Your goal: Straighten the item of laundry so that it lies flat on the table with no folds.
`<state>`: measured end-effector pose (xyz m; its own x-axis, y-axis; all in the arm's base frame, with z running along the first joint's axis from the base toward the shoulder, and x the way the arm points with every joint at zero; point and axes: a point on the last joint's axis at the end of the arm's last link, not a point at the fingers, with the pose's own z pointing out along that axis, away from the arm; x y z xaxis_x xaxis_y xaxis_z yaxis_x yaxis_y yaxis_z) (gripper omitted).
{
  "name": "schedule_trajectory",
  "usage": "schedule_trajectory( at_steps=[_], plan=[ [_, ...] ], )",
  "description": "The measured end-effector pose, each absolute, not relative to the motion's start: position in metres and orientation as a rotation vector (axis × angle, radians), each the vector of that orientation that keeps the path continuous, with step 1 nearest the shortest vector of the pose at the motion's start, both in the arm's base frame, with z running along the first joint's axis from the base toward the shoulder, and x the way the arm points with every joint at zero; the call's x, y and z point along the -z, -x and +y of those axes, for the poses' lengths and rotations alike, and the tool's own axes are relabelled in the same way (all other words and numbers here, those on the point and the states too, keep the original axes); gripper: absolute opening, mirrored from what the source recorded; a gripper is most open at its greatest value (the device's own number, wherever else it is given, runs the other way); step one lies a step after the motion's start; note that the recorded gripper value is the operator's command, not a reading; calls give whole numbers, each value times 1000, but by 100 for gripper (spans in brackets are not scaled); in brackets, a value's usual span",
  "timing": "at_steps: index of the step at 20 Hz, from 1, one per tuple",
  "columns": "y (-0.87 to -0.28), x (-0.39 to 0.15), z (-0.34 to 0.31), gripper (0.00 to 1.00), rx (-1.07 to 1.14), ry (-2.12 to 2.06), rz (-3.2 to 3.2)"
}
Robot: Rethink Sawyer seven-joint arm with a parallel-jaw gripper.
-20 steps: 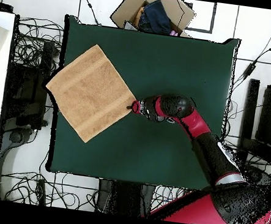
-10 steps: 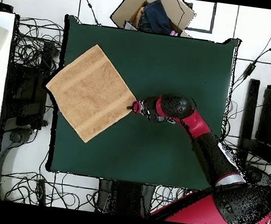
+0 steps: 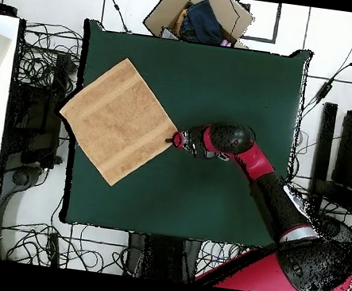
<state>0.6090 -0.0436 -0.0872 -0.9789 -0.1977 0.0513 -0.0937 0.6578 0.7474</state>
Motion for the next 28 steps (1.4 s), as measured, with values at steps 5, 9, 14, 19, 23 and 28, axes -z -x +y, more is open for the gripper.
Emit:
schedule_trajectory(
  at_steps=[5, 9, 14, 19, 23, 28],
  plan=[
    [-609, 88, -45, 0, 1227, -245, -2734],
    [-609, 88, -47, 0, 1234, -242, -2722],
    [-608, 90, -49, 0, 1247, -236, -2710],
    [-606, 90, -53, 0, 1254, -230, -2699],
    [-605, 91, -54, 0, 1255, -233, -2692],
    [-605, 91, -56, 0, 1252, -240, -2684]
  ],
)
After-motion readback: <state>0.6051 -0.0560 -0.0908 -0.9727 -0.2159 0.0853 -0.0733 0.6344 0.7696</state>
